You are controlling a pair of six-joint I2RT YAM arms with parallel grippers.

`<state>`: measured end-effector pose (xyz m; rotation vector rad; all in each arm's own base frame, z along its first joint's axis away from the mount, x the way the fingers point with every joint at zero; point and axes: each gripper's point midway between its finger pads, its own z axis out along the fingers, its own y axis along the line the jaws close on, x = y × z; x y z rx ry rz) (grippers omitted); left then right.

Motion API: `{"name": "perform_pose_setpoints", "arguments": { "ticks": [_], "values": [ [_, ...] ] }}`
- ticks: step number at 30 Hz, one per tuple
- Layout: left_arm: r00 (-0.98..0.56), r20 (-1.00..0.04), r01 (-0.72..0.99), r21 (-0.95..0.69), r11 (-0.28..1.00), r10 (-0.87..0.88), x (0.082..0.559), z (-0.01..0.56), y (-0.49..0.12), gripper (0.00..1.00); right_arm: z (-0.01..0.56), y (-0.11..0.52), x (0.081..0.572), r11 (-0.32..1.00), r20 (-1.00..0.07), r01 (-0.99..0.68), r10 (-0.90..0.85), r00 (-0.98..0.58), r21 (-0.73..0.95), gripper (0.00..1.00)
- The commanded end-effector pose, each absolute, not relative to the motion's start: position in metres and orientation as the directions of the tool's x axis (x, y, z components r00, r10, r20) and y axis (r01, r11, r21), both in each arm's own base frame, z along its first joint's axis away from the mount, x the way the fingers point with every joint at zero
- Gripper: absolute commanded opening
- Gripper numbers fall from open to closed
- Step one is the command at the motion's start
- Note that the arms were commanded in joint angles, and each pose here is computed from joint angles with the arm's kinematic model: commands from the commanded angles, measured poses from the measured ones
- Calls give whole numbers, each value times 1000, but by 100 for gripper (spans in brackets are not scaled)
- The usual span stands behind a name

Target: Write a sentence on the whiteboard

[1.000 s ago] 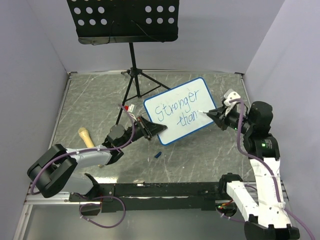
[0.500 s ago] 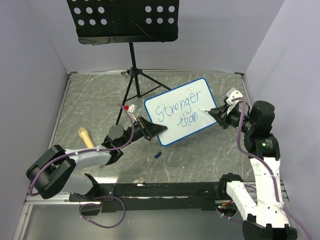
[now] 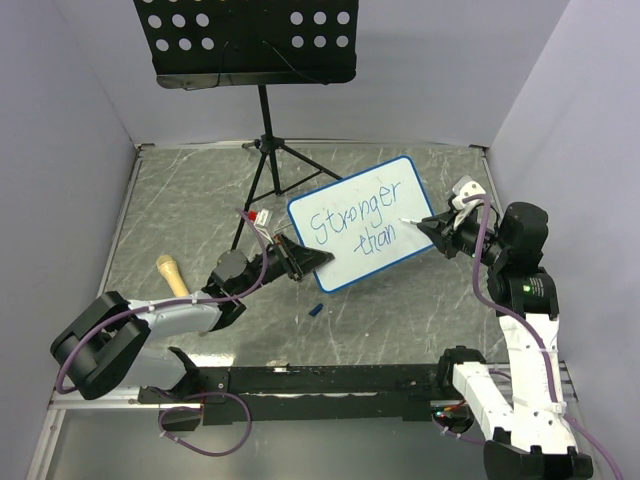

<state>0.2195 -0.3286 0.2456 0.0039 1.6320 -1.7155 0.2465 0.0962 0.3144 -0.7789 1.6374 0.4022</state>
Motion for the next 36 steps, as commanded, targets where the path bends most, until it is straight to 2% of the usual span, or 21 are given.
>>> {"name": "perform_pose_setpoints", "arguments": {
  "ticks": [1,36],
  "values": [
    [-636,-523,640,-768,-10,-567,209,300,-320,1,321,96,247,707,-963,-682,-270,-16,-187,0],
    [-637,-522,641,-768,-13,-567,210,301,-321,1,319,98,247,701,-964,-690,-265,-20,-178,0]
  ]
}}
